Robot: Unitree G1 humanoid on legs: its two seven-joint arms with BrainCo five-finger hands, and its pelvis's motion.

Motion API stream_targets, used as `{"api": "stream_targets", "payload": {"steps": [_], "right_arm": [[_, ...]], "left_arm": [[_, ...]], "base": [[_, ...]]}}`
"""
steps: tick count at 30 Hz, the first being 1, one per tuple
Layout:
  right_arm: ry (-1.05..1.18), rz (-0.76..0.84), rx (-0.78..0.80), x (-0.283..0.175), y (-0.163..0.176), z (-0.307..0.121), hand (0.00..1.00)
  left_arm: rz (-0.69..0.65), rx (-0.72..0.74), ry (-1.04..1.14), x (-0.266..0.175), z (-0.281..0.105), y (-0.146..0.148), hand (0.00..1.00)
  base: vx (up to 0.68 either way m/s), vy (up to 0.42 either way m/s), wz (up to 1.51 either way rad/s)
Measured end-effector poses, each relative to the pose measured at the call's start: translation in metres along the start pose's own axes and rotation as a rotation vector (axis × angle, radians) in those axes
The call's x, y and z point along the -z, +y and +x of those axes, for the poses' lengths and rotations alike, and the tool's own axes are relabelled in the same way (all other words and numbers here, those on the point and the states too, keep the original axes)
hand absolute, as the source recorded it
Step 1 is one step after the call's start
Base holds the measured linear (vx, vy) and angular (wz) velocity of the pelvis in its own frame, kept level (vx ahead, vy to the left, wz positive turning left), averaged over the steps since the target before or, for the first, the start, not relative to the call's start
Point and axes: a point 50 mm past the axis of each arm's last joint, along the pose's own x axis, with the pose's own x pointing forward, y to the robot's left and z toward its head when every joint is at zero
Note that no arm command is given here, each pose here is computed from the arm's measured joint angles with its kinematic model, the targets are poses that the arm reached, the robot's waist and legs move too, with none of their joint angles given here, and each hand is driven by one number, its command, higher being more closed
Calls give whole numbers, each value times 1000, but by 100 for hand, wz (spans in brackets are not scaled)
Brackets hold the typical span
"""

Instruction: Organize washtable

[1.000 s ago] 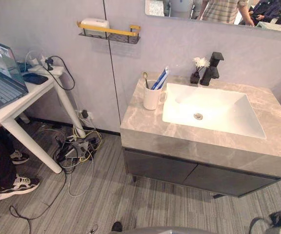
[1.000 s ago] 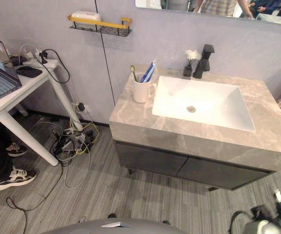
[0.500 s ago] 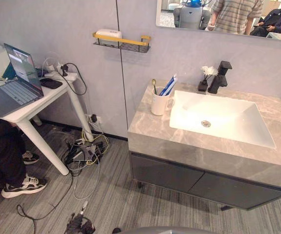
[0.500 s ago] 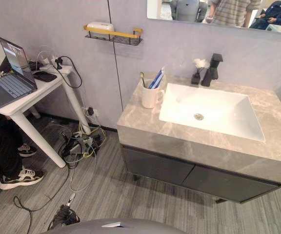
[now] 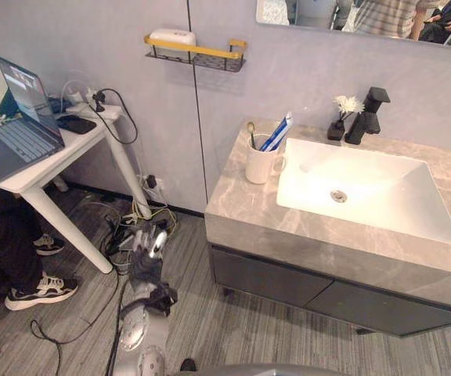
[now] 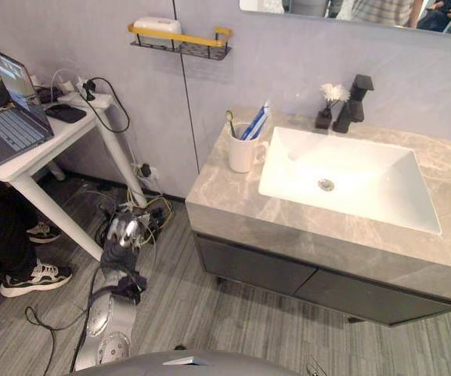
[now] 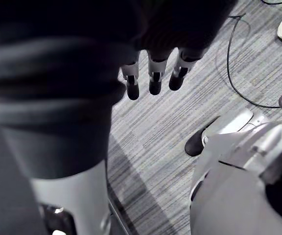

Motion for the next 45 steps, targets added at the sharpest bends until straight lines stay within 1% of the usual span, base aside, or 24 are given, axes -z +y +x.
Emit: {"api": "stream_targets", "payload": {"steps": [3, 5, 8, 15, 16, 20, 22, 24, 33, 34, 39, 43, 45], "right_arm": [[17, -4, 9, 4, -2, 0, 0], [16, -4, 10, 4, -3, 0, 0], [39, -4, 29, 9, -6, 0, 0], [67, 30, 72, 14, -15, 1, 0], [68, 33, 75, 15, -16, 1, 0], [54, 37, 72, 12, -14, 1, 0], [45, 39, 61, 9, -10, 2, 0], [37, 41, 57, 7, -8, 2, 0], [28, 44, 49, 5, -5, 3, 0], [27, 49, 48, 5, -5, 3, 0], [16, 52, 40, 2, -1, 3, 0], [2, 55, 34, -1, 1, 3, 0], [-3, 55, 29, -3, 2, 4, 0]], "left_arm": [[19, 118, -103, -12, 8, -31, 0], [39, 153, -129, -14, 11, -42, 0], [25, 230, -145, -14, 13, -63, 0], [0, 397, -172, -18, 16, -100, 0], [-6, 423, -175, -18, 16, -107, 100], [0, 506, -154, -11, 19, -126, 100], [10, 514, -138, -6, 22, -128, 100], [24, 543, -121, -1, 25, -138, 100], [96, 564, -83, 11, 38, -150, 100], [130, 559, -94, 12, 42, -152, 100], [179, 517, -117, 11, 54, -149, 100], [211, 448, -120, 11, 63, -138, 100], [248, 399, -126, 12, 70, -129, 100]], "base": [[0, 0, 0], [0, 0, 0], [17, -6, -6], [10, 4, -11], [4, 7, -13], [6, 3, -11], [-1, 3, -6], [-3, 9, -10], [4, 2, -6], [6, 5, -8], [-7, 5, -10], [-11, 7, -13], [4, 7, -16]]}}
